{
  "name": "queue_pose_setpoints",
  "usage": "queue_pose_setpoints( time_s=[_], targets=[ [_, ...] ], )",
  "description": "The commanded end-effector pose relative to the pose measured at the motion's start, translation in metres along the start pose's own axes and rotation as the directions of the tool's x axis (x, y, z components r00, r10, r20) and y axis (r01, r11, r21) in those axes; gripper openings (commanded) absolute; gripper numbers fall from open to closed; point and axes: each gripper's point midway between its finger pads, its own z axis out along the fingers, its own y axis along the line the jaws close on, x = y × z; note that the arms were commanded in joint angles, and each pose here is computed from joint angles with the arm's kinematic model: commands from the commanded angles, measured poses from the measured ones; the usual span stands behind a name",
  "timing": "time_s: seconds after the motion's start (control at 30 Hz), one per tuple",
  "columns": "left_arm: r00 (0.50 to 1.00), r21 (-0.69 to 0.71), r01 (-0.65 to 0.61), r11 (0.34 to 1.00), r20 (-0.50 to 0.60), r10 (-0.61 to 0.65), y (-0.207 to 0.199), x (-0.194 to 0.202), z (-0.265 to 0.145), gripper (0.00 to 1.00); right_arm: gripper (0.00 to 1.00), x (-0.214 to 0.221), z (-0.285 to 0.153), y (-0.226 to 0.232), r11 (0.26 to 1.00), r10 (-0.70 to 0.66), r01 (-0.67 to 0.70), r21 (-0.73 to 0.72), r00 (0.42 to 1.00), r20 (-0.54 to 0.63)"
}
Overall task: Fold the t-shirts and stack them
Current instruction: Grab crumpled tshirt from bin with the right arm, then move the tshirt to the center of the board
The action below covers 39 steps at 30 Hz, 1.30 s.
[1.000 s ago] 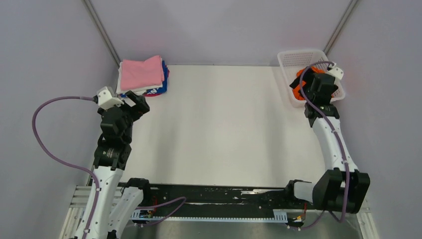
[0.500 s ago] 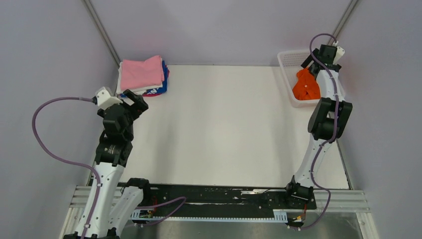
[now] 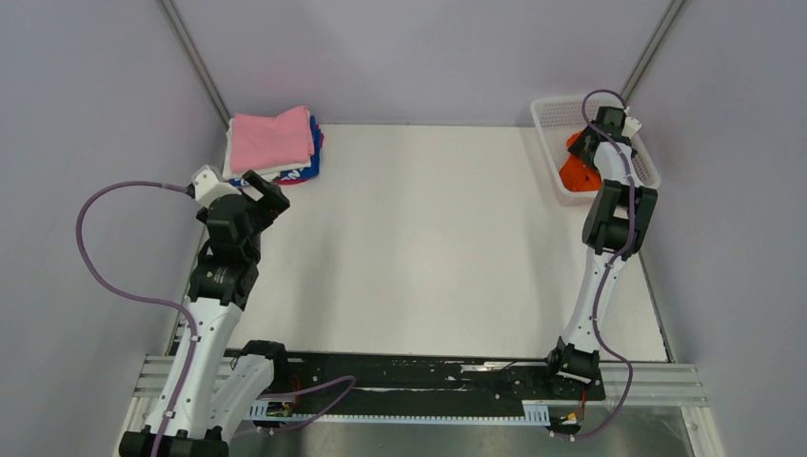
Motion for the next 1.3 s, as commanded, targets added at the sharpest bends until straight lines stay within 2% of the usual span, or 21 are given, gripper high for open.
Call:
queue_pose_setpoints(
  time_s=[0.0, 0.1, 0.13, 0.27, 0.37, 0.4, 0.5, 0.6, 0.73, 0.8, 0.93, 1.0, 1.13, 1.27],
  targets=[
    [0.999, -0.02, 0.044, 0.999, 0.024, -0.043, 0.002, -0.005, 0.0, 1.0, 0.92, 0.047, 0.012, 0.014, 0.994, -0.03, 0.015, -0.106, 0.989, -0.146],
    [0.999, -0.019, 0.048, 0.999, 0.024, -0.048, 0.002, -0.004, 0.0, 1.0, 0.79, 0.056, 0.017, 0.015, 0.992, -0.052, 0.032, -0.121, 0.984, -0.168],
    [0.998, -0.014, 0.054, 0.998, 0.025, -0.054, 0.001, -0.004, 0.001, 1.0, 0.72, 0.058, 0.018, 0.015, 0.992, -0.052, 0.03, -0.124, 0.983, -0.174],
    [0.998, 0.004, 0.062, 0.998, 0.023, -0.062, -0.002, -0.002, 0.003, 1.0, 0.39, 0.064, 0.02, 0.008, 0.992, -0.089, 0.07, -0.107, 0.98, -0.179],
    [0.998, -0.015, 0.055, 0.998, 0.02, -0.055, 0.002, 0.0, 0.003, 1.0, 0.06, 0.057, 0.015, 0.006, 0.993, -0.086, 0.07, -0.098, 0.983, -0.164],
    [0.998, -0.017, 0.053, 0.998, 0.02, -0.052, 0.002, 0.0, 0.003, 1.0, 0.01, 0.049, 0.011, 0.008, 0.992, -0.087, 0.072, -0.103, 0.985, -0.149],
    [0.999, -0.018, 0.041, 0.999, 0.014, -0.041, 0.002, 0.0, 0.003, 1.0, 0.0, 0.009, -0.009, 0.015, 0.989, -0.088, 0.08, -0.121, 0.994, -0.061],
    [0.999, -0.025, 0.035, 0.999, 0.019, -0.034, 0.002, -0.004, 0.001, 1.0, 0.0, -0.054, -0.049, 0.028, 0.983, -0.074, 0.087, -0.16, 0.994, 0.084],
    [0.999, -0.01, 0.05, 0.999, 0.016, -0.05, 0.001, -0.002, 0.0, 1.0, 0.0, -0.13, -0.128, 0.049, 0.948, -0.036, 0.123, -0.293, 0.958, 0.285],
    [0.998, 0.032, 0.06, 0.998, 0.016, -0.06, -0.006, 0.0, 0.001, 1.0, 0.0, -0.157, -0.176, 0.062, 0.905, -0.042, 0.196, -0.378, 0.925, 0.378],
    [0.998, 0.058, 0.058, 0.997, -0.008, -0.057, -0.012, 0.004, 0.004, 1.0, 0.0, -0.183, -0.275, 0.084, 0.778, -0.023, 0.325, -0.537, 0.869, 0.493],
    [0.998, 0.05, 0.048, 0.998, -0.029, -0.047, -0.012, 0.008, 0.006, 1.0, 0.0, -0.184, -0.327, 0.099, 0.675, -0.009, 0.4, -0.62, 0.845, 0.535],
    [0.995, 0.096, 0.022, 0.995, -0.095, -0.013, -0.023, 0.02, 0.011, 1.0, 0.0, -0.154, -0.435, 0.128, 0.365, 0.0, 0.548, -0.752, 0.808, 0.589],
    [0.984, 0.178, -0.004, 0.984, -0.175, 0.036, -0.042, 0.032, 0.015, 1.0, 0.0, -0.105, -0.511, 0.154, 0.063, -0.014, 0.612, -0.788, 0.79, 0.613]
  ],
)
